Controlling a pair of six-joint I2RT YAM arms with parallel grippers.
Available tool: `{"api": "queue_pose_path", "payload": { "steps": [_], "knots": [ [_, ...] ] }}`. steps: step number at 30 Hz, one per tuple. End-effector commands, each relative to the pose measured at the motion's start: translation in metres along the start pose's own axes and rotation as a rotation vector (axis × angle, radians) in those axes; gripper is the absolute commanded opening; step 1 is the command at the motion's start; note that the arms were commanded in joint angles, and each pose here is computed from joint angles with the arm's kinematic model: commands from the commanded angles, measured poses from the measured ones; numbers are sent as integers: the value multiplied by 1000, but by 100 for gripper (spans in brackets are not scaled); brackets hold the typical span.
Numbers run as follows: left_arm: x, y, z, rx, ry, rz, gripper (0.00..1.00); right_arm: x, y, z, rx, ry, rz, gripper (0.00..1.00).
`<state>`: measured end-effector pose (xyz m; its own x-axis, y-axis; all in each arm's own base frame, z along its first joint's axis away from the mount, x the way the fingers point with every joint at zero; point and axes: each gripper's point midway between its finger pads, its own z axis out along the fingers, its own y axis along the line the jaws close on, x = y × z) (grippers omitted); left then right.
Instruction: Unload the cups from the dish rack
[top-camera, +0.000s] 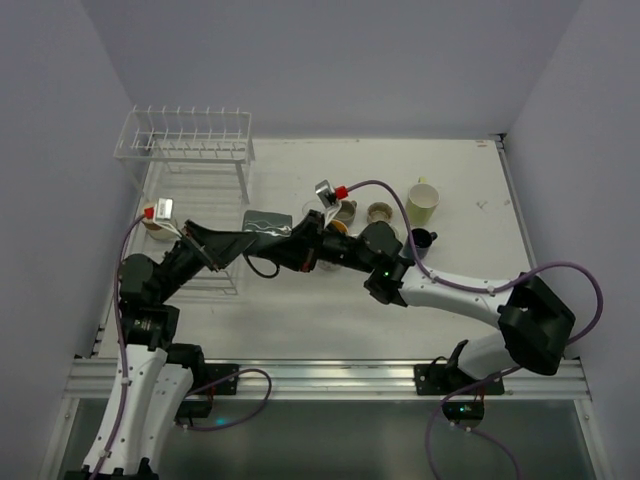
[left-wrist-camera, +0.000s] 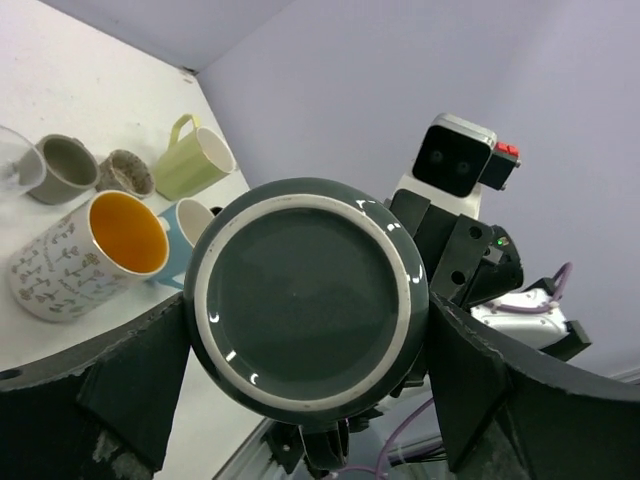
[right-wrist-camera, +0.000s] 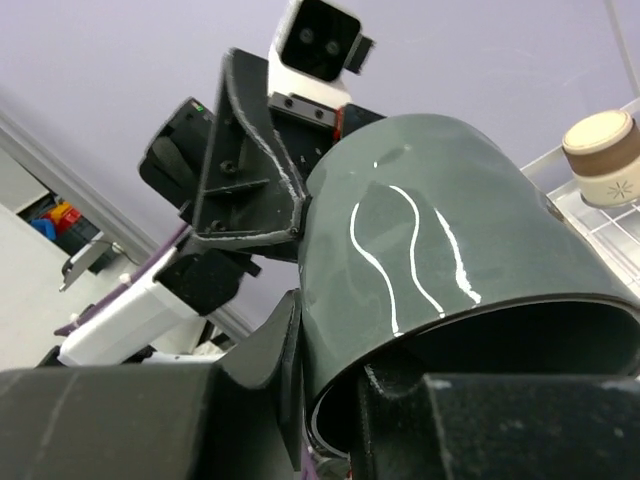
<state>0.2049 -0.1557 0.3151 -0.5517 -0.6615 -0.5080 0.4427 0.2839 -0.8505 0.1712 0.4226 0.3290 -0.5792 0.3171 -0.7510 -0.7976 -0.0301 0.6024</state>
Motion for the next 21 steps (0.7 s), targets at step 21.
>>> {"api": "queue_pose_path", "payload": {
  "steps": [21],
  "knots": [
    [-118,63,-105,-899,-419,698,100,86,-186,-26,873,805,-238,0]
  ]
}}
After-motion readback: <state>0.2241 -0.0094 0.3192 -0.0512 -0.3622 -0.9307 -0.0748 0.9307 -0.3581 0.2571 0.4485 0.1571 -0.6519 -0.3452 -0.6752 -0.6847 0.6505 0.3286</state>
